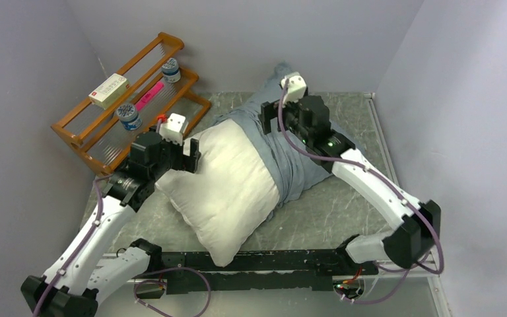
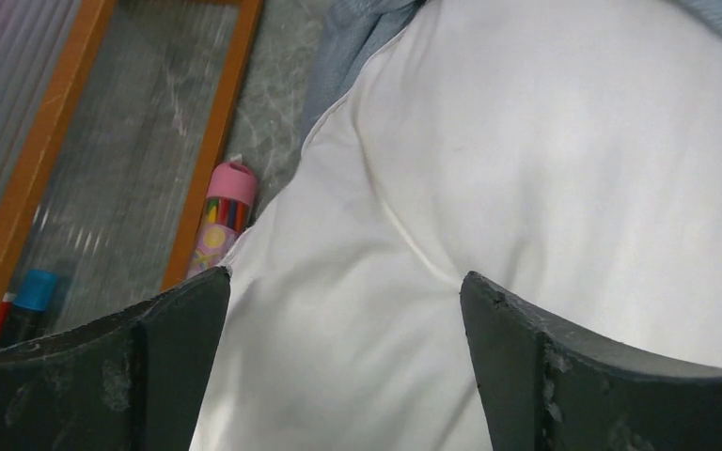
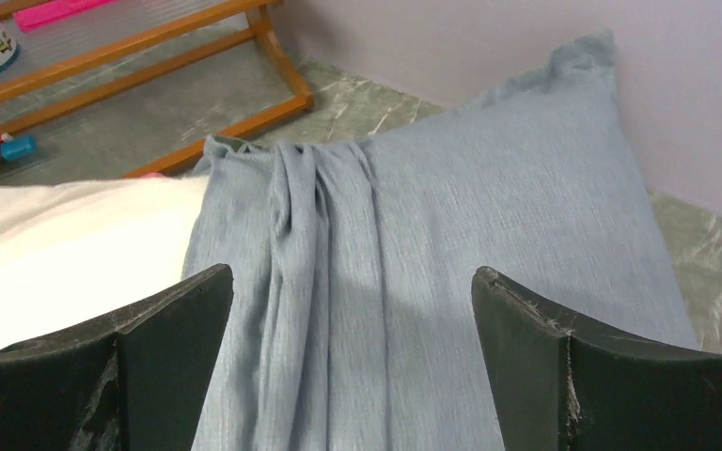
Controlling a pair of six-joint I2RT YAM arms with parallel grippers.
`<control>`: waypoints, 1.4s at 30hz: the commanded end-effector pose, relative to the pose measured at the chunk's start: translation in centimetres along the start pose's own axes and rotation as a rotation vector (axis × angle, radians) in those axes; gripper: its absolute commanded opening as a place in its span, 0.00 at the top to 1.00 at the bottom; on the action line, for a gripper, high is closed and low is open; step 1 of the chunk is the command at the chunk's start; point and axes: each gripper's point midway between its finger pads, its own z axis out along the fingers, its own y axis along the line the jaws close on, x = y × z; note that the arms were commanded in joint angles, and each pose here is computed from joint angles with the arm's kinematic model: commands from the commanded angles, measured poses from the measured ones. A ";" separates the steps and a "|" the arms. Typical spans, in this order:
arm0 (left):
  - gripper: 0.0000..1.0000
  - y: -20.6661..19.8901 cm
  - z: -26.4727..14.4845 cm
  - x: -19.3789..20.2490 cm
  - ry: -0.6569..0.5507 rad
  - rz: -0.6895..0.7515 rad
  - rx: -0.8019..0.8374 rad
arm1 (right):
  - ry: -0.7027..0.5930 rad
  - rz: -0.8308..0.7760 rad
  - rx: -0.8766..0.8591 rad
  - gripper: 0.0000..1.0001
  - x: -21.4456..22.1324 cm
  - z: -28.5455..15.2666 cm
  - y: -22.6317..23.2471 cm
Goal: Remove the pillowcase from the pillow
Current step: Remove the pillow from the pillowcase.
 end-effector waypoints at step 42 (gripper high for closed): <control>0.04 -21.8 -5.1 -0.8 -0.058 0.249 0.293 | 0.050 0.287 -0.123 0.11 16.5 -15.5 1.5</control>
